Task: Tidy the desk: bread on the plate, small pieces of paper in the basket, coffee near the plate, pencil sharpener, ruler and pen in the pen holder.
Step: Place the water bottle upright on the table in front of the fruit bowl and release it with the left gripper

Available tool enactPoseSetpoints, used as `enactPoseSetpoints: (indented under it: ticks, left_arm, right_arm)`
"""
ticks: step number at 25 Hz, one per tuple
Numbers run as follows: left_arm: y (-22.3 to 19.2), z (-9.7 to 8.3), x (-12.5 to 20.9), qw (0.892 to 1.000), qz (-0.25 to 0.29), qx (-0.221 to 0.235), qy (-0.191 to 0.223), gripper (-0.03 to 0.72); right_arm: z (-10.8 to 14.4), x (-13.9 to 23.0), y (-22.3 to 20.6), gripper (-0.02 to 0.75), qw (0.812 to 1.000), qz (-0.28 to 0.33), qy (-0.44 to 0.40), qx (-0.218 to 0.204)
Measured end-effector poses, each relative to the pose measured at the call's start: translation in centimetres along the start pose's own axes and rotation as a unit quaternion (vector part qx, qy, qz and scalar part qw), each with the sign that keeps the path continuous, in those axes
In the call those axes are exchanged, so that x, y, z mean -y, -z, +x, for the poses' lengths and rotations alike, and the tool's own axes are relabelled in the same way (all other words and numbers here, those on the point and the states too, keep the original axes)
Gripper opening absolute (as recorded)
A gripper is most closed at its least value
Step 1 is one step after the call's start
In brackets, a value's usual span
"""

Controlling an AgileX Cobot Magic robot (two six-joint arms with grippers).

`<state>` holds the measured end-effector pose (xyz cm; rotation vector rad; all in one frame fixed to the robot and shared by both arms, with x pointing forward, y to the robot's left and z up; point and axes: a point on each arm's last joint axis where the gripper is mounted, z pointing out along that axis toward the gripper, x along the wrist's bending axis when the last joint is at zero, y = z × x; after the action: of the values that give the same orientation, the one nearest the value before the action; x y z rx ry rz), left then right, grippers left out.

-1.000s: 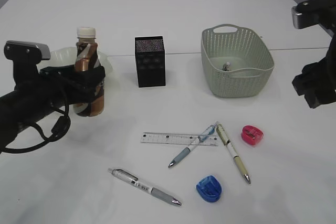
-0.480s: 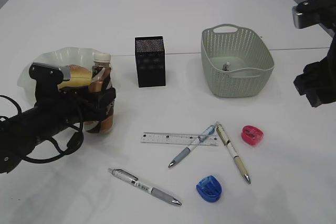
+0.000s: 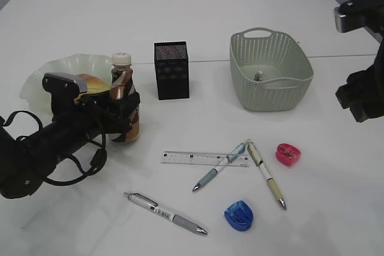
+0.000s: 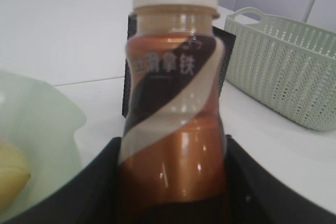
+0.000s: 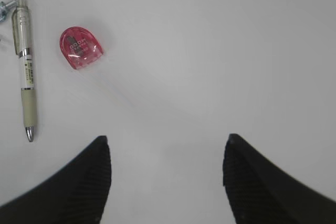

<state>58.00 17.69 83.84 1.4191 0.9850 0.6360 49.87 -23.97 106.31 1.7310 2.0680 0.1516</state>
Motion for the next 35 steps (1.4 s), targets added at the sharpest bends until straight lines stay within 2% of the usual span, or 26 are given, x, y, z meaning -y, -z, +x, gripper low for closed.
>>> enactPoseSetpoints:
  ticks: [7, 15, 22, 27, 35]
  left_arm:
    - [-0.4, 0.1, 0.4, 1.0, -0.011, 0.003, -0.012, 0.384]
    - [-0.4, 0.1, 0.2, 1.0, -0.009, 0.002, -0.016, 0.442]
    - [-0.3, -0.2, -0.7, 1.0, 0.008, 0.01, -0.028, 0.484]
    - [0.0, -0.5, -0.8, 0.998, 0.041, 0.017, -0.037, 0.529]
    - [0.2, -1.2, -4.3, 0.998, -0.001, 0.027, -0.055, 0.539]
  right_arm:
    - [0.0, 0.0, 0.0, 0.491, 1.0, 0.0, 0.0, 0.001]
    - [0.0, 0.0, 0.0, 0.491, 1.0, 0.0, 0.001, 0.001]
    - [0.0, 0.0, 0.0, 0.491, 1.0, 0.0, 0.001, 0.001]
    - [0.0, 0.0, 0.0, 0.491, 1.0, 0.0, 0.001, 0.001]
    - [0.0, 0.0, 0.0, 0.491, 1.0, -0.001, 0.001, 0.002]
